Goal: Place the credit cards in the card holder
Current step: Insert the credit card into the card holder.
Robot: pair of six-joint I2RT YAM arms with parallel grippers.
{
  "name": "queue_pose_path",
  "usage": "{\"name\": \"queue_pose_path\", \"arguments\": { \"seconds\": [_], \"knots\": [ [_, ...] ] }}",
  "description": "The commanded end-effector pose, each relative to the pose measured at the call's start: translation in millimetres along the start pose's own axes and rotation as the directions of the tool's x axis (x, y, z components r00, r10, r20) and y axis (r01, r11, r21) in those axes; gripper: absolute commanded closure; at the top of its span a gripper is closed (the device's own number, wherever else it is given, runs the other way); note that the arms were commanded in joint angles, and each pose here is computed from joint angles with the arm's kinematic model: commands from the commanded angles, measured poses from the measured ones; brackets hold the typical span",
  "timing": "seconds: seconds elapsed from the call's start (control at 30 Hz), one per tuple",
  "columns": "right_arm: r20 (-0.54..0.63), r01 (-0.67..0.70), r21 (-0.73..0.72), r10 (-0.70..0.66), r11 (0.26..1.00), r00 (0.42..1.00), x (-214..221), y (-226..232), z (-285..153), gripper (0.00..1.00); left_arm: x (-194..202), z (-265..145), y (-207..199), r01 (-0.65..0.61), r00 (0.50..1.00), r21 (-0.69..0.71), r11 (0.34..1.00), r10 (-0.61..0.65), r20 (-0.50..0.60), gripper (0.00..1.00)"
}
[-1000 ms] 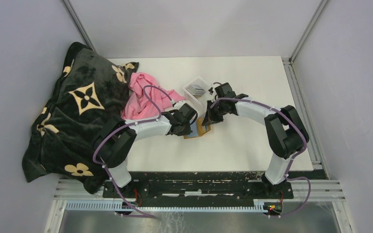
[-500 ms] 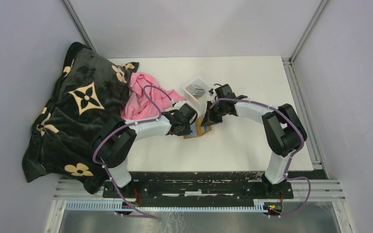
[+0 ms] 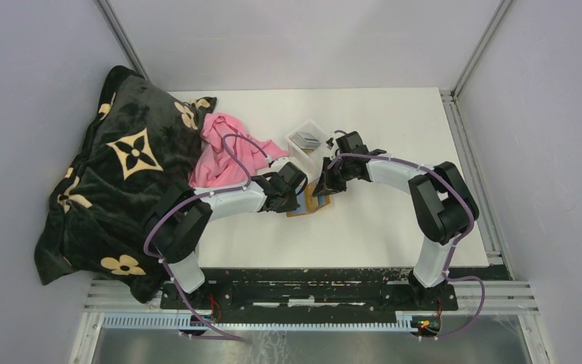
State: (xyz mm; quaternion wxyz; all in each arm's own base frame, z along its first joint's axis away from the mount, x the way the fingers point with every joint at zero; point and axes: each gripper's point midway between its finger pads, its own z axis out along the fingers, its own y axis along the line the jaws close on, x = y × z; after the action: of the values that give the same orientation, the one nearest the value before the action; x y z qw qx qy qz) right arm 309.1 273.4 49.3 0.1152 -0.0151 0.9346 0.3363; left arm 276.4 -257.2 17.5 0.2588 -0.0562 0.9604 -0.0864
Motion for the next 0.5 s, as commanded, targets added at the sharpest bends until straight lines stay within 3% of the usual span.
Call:
{"name": "queue_pose_path", "arguments": {
  "seconds": [0.0, 0.47],
  "knots": [
    [0.022, 0.003, -0.039, -0.002, 0.999, 1.0, -10, 5, 4, 0.99, 44, 1, 92, -0.166, 0.979, -0.293, 0.942, 0.122, -0.161, 0.76],
    [0.007, -0.014, -0.054, 0.015, 0.998, 1.0, -7, 0, 12, 0.99, 34, -3, 88, -0.152, 0.984, -0.289, 0.945, 0.116, -0.138, 0.66]
  ]
}}
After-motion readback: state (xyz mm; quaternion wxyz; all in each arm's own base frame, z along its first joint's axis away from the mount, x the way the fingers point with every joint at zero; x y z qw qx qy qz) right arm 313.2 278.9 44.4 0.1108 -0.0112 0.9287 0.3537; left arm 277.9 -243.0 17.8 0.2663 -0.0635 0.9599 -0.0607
